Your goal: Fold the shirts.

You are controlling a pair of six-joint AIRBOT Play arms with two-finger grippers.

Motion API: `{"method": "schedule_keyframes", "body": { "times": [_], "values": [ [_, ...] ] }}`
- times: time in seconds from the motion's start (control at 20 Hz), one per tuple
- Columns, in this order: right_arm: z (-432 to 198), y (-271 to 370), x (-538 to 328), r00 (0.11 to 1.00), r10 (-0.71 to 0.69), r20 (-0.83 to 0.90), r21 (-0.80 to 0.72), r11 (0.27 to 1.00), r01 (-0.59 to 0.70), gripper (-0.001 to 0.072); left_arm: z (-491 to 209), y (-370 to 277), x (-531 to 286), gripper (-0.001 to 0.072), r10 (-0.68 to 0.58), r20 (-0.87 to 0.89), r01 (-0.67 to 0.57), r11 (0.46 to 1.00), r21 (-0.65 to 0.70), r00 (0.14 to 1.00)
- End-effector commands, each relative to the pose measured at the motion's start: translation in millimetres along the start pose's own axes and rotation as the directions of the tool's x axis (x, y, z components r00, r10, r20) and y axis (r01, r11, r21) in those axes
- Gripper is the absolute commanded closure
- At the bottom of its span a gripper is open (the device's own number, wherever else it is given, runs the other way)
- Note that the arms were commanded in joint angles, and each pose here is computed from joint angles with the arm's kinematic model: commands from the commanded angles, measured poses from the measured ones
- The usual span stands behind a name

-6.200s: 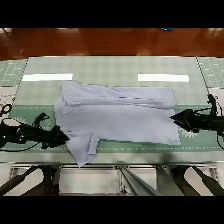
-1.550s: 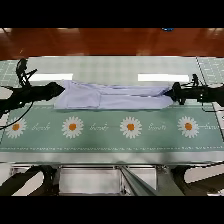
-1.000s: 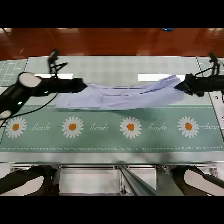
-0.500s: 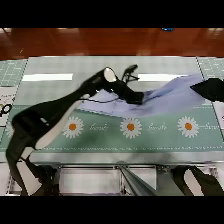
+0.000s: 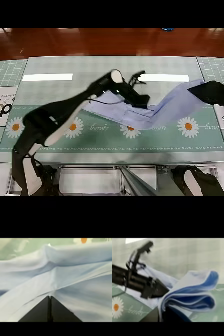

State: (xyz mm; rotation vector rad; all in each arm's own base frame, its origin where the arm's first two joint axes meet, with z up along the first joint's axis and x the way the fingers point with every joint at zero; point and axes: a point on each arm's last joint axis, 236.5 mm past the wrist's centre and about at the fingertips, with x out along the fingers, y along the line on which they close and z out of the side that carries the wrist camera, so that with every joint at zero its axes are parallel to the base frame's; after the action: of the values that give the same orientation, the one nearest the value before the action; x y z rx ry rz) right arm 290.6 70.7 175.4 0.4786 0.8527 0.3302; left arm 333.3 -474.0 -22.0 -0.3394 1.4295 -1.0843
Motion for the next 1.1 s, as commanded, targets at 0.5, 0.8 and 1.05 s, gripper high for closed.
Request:
{"method": "schedule_keyframes", "body": {
  "times": [0.5, 0.8, 1.05],
  "values": [
    [-36.4, 185.3, 248.5, 0.911, 0.330, -0.247, -0.002, 0.940, -0.341, 0.0681, -93.2, 73.4, -319.2, 0.0690, 0.237, 0.516, -0.184, 0.971, -0.154, 0.823],
    [-90.5, 206.8, 343.6, 0.843, 0.360, -0.399, 0.094, 0.931, -0.353, 0.0681, -136.9, 84.7, -330.2, 0.0690, 0.284, 0.555, -0.186, 0.956, -0.228, 0.782],
    [-127.0, 202.7, 364.4, 0.804, 0.361, -0.472, 0.148, 0.932, -0.332, 0.0391, -136.1, 91.1, -327.9, 0.0690, 0.290, 0.552, -0.193, 0.954, -0.229, 0.782]
  ]
}}
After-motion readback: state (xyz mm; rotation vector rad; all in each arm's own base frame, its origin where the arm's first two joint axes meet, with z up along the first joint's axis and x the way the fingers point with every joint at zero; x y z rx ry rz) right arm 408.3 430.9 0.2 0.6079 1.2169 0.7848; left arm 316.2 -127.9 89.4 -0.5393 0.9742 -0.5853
